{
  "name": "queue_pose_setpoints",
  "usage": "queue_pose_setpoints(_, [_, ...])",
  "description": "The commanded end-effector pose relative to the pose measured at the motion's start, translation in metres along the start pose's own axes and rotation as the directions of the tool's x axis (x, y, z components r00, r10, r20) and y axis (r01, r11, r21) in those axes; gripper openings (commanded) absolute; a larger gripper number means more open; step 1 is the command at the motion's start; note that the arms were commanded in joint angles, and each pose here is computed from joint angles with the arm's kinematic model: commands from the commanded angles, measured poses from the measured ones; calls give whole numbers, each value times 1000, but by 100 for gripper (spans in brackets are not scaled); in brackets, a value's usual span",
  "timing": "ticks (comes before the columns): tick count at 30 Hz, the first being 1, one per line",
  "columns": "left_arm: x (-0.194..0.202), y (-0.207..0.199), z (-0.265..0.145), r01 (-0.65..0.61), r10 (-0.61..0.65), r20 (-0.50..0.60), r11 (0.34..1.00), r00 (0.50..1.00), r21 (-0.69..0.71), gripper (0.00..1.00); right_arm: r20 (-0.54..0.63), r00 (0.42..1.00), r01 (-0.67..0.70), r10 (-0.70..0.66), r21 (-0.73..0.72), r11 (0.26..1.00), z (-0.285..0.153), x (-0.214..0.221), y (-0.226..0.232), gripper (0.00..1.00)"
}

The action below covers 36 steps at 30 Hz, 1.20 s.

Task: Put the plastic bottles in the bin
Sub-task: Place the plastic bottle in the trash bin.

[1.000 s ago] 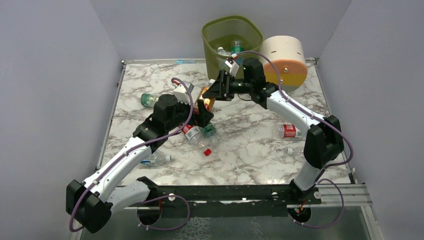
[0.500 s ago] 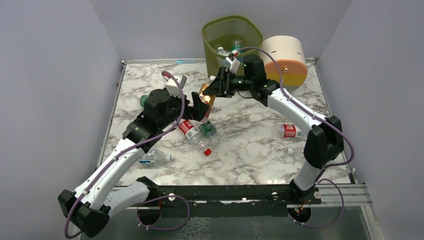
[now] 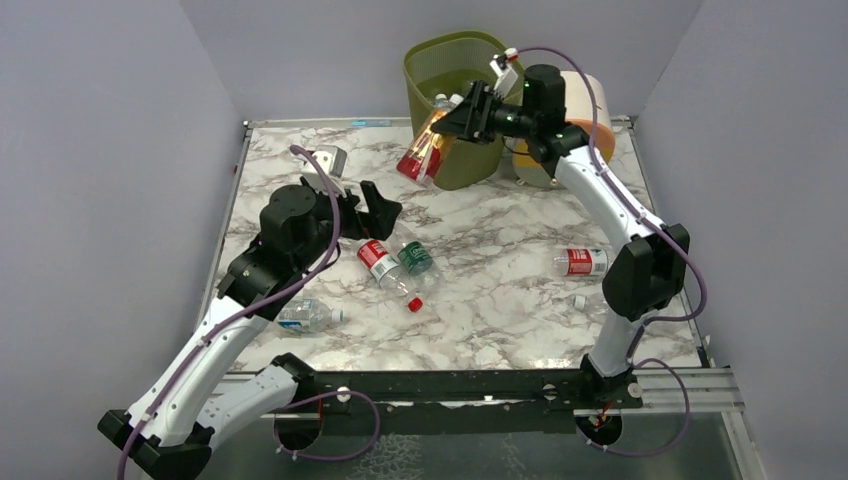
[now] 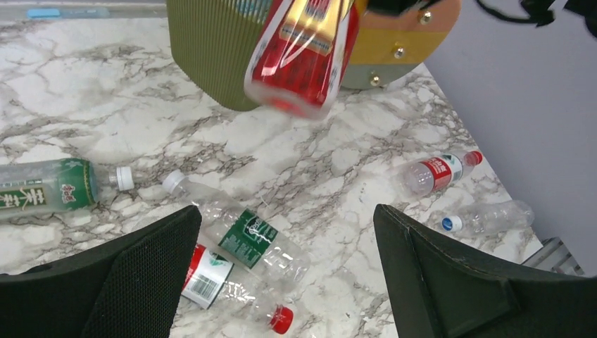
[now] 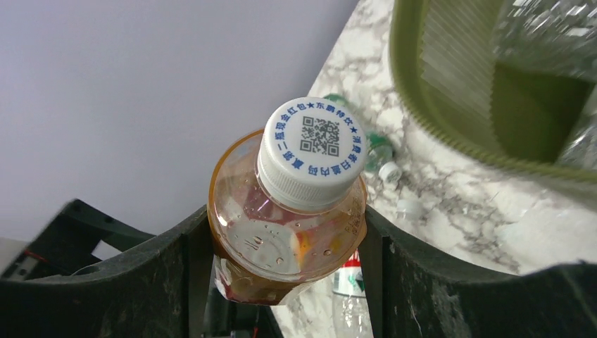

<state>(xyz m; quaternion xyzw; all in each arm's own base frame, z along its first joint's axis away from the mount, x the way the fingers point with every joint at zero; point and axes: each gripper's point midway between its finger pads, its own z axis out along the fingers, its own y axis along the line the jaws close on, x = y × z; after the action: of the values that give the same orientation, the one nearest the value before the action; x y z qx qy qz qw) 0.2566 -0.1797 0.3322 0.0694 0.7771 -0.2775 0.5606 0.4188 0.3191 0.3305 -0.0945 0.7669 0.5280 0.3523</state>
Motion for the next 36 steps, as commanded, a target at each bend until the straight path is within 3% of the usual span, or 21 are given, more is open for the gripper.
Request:
queue_pose_setpoints(1, [19,9,2,21,-23,-38,999,999,-35,99,110,993,55,-47,-76,996,-15,-54,13,57])
queue_pose_setpoints(11, [33,8,9,33,-34,-76,999,997,-16,99,312,949,88,-41,-138,986,-48,-144,-1,58])
queue_pose_setpoints(21, [36,6,5,30,-30,-79,1000,996,3,99,536,829,197,-159,-13,980,-74,-216,-48,60])
queue_pose_setpoints(27, [40,7,7,31,-31,-91,1000,995,0,99,557,797,236,-234,70,969,-67,-231,-70,61])
queue_pose_setpoints(36, [40,6,12,17,-17,-102,1000,995,0,99,503,830,246,-241,56,968,-45,-213,-96,62])
